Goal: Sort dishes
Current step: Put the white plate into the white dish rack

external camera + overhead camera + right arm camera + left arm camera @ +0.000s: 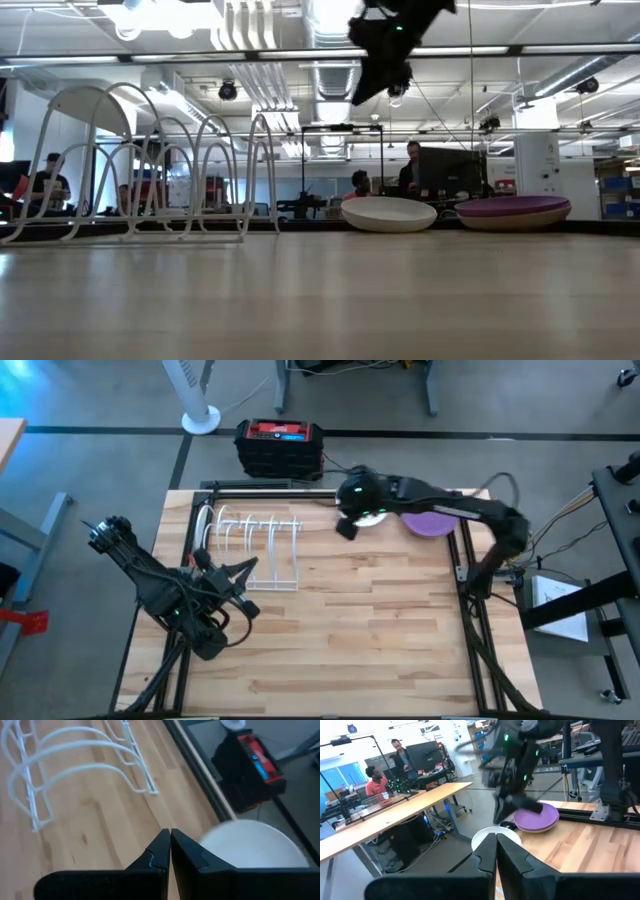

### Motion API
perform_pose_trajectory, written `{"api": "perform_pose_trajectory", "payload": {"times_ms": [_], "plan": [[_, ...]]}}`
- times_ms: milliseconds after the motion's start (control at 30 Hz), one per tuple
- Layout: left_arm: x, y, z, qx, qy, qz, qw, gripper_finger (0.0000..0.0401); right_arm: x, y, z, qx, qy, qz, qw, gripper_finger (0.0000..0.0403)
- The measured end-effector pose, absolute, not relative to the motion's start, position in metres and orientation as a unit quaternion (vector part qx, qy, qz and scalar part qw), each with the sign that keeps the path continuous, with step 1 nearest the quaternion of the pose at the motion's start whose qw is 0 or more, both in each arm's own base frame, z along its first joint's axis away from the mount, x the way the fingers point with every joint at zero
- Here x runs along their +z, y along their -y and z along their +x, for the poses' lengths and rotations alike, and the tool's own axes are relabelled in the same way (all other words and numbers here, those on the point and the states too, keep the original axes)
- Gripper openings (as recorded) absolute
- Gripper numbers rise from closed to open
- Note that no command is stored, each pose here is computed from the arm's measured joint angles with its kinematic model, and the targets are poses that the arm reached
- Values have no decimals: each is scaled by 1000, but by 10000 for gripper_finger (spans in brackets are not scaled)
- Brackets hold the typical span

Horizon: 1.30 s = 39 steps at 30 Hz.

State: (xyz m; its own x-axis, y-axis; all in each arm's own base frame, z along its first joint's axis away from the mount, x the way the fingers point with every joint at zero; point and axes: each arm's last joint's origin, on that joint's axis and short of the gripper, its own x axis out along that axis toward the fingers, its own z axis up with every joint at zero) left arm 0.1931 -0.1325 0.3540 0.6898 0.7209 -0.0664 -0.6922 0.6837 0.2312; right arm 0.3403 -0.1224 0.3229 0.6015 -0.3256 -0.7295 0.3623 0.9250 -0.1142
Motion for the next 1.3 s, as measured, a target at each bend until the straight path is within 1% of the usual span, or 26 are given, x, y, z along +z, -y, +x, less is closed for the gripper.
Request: {"api": "perform_pose_trajectory", "payload": {"times_ms": [67,200,267,367,533,667,833,1100,1300], "plan": [[350,136,197,386,-77,96,914,0,321,124,319,-204,-395,26,896,8],[347,139,201,388,-77,101,913,0,306,124,280,-222,-393,29,892,8],[352,140,200,388,-72,97,914,0,295,122,265,-227,-392,30,891,9],[356,140,199,393,-64,106,911,0,277,120,254,-234,-368,29,899,9],[349,138,197,398,-65,130,906,0,255,118,250,-240,-314,13,918,9],[346,137,196,399,-64,127,906,0,240,120,253,-240,-301,2,923,9],[345,136,195,395,-71,131,906,0,221,124,262,-230,-336,-8,913,9],[341,131,189,389,-86,109,911,0,206,135,269,-308,-369,7,877,9],[332,117,174,398,-91,85,909,0,206,147,259,-338,-400,48,851,10]]}}
